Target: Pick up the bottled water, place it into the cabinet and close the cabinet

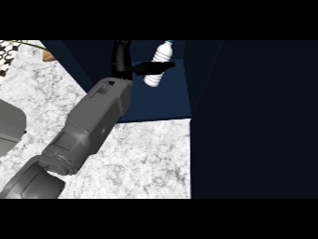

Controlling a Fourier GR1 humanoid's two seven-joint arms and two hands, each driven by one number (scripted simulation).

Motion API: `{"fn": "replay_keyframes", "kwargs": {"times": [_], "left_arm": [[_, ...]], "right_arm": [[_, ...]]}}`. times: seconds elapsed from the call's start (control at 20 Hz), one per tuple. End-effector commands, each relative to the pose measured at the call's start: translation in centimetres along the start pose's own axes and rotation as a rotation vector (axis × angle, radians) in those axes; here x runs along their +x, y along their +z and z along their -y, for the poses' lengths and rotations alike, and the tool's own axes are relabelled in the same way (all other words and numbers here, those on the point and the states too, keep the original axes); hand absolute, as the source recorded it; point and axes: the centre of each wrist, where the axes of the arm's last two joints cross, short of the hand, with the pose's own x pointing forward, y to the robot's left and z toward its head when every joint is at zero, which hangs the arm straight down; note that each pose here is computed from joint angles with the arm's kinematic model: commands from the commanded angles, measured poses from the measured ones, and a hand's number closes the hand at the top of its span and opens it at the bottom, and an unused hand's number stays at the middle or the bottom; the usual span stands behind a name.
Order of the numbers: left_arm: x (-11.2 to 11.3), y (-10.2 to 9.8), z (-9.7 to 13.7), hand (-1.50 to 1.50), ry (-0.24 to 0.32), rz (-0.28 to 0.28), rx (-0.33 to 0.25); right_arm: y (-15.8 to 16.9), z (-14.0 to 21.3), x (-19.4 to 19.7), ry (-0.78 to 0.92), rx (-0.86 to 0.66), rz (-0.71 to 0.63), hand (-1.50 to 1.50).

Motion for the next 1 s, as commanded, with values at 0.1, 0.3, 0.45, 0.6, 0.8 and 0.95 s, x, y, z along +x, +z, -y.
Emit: {"fn": "replay_keyframes", "kwargs": {"times": [0.1, 0.3, 0.45, 0.6, 0.8, 0.95], "left_arm": [[0.4, 0.6, 1.8, -1.50, 0.088, 0.024, -0.052], [0.7, 0.9, 2.1, -1.50, 0.116, 0.015, -0.075], [-0.9, 2.6, 1.5, -1.50, 0.124, 0.016, -0.071], [-1.0, 3.6, 1.7, -1.50, 0.169, -0.015, -0.079], [-0.8, 6.2, 2.3, -1.50, 0.261, -0.011, -0.169], [-0.6, 7.9, 2.5, -1.50, 0.338, 0.001, -0.195]], "right_arm": [[0.2, -0.7, 2.3, -0.028, -0.011, 0.014, -1.50], [0.0, 0.0, 1.4, -0.024, -0.045, 0.029, -1.50], [-0.5, -1.9, 3.3, -0.039, -0.043, 0.023, -1.50], [-0.5, -0.9, 2.4, -0.030, -0.018, 0.021, -1.50], [-0.3, -1.3, 1.7, -0.034, -0.036, 0.024, -1.50], [-0.8, -1.9, 2.8, -0.020, -0.062, 0.009, -1.50]]}}
